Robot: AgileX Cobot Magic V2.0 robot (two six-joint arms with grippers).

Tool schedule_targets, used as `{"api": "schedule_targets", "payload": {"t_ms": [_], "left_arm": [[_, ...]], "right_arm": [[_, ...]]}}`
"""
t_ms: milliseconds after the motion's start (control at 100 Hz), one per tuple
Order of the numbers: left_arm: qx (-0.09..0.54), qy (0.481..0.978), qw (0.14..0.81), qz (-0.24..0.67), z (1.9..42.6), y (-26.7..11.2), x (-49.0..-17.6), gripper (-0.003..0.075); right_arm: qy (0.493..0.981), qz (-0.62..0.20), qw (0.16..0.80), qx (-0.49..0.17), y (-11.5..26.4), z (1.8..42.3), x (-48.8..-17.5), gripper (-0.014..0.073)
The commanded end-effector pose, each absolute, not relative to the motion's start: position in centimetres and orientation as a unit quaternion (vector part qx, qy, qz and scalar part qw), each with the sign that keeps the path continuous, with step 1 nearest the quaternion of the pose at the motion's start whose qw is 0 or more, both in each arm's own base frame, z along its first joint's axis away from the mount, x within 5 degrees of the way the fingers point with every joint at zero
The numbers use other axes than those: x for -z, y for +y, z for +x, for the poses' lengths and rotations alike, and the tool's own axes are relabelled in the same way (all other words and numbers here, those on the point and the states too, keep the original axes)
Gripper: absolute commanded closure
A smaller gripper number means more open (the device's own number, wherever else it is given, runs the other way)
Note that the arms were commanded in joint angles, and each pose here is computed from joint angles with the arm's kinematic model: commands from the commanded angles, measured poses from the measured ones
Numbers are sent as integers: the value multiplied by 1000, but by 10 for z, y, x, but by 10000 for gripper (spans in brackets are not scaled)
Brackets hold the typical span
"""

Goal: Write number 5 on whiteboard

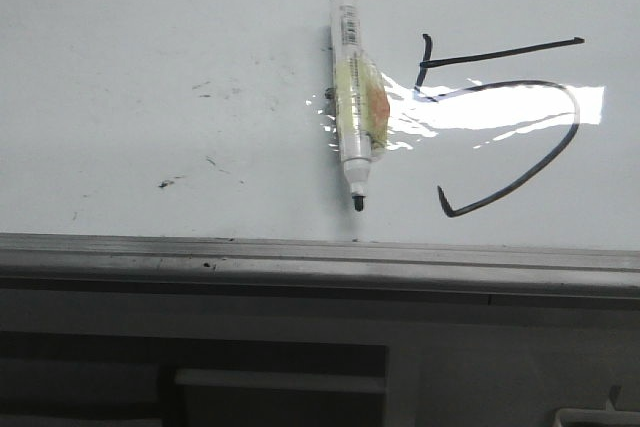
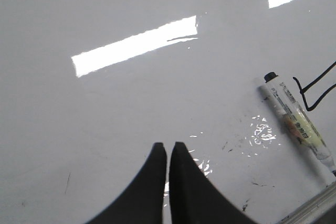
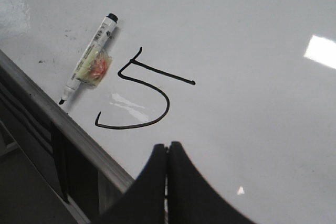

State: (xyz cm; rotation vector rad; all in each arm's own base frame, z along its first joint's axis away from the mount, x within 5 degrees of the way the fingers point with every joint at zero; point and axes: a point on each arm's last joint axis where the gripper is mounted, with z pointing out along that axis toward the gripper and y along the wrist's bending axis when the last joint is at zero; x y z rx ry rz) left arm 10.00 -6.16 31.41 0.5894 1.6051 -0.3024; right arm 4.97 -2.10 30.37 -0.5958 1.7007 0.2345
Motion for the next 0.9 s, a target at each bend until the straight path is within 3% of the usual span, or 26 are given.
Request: {"api": "schedule_targets", "payload": {"t_ms": [0,140,310,550,660,890], "left_arm": [[144,674,684,238,101,-61,-330,733],[144,679,677,244,98,-60,-312,733],[126,649,714,228,87,-49,-275,733],[119,638,749,132,61,-22,-225,733],[92,649,749,97,57,-15,-213,732],[52,724,686,56,58,-10,-195,733]], "right_arm": [[712,-263,643,-100,-20,50,-315,659],[712,-263,643,-100,-20,50,-315,659],[712,-263,643,-100,-20,50,-315,659],[712,-263,643,-100,-20,50,-315,659],[712,-263,643,-100,-20,50,-315,659],[712,-263,643,-100,-20,50,-315,659]]}}
